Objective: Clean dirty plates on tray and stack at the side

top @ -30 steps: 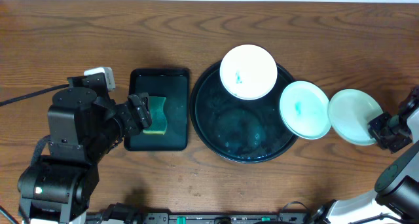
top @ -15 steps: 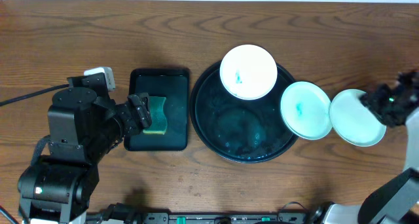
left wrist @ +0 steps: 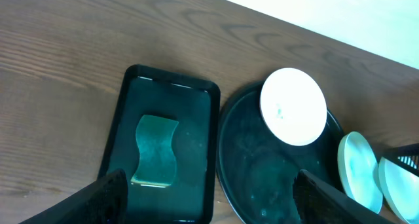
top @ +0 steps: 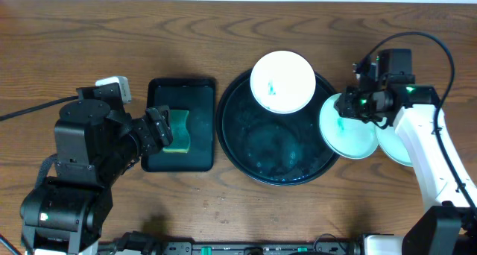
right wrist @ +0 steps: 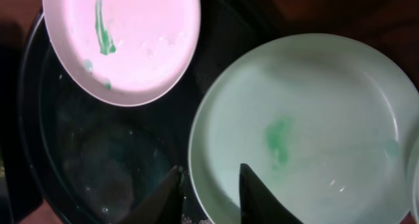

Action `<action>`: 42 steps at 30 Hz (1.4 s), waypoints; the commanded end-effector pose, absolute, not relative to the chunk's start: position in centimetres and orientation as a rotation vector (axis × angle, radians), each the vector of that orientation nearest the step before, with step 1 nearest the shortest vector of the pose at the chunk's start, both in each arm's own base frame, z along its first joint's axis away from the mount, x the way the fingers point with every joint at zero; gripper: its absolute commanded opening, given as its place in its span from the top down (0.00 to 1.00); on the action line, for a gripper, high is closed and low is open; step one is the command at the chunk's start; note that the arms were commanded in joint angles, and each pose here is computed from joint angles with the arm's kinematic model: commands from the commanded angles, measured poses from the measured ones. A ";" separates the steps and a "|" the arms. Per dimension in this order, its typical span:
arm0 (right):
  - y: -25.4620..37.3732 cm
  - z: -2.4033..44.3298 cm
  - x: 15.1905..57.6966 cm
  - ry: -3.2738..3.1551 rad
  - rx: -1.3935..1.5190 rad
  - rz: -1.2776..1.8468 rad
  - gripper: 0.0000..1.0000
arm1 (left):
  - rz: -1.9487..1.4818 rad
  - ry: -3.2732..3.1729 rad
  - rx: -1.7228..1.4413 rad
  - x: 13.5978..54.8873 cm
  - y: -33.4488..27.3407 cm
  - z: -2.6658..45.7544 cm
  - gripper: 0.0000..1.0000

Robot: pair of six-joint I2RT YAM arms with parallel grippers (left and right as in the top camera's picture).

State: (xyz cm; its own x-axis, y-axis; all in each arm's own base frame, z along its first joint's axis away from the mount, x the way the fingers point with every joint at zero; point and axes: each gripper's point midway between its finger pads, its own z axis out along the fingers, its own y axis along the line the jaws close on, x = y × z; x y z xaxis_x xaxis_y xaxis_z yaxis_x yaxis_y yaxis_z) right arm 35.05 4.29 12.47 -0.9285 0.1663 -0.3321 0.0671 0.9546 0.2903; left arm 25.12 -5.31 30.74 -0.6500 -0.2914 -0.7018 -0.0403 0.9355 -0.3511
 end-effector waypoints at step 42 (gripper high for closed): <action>4.1 12.9 35.1 2.743 0.156 0.340 0.69 | -0.394 2.248 -0.218 25.1 -5.4 31.1 0.19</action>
State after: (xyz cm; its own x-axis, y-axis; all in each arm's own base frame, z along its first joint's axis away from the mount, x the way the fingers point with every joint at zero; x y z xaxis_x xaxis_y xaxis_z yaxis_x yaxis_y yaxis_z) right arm 34.89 4.11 12.28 -0.9306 0.1577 -0.3302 0.0711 0.9631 0.2596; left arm 25.12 -5.31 30.74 -0.6500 -0.2914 -0.7018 -0.0403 0.9355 -0.3511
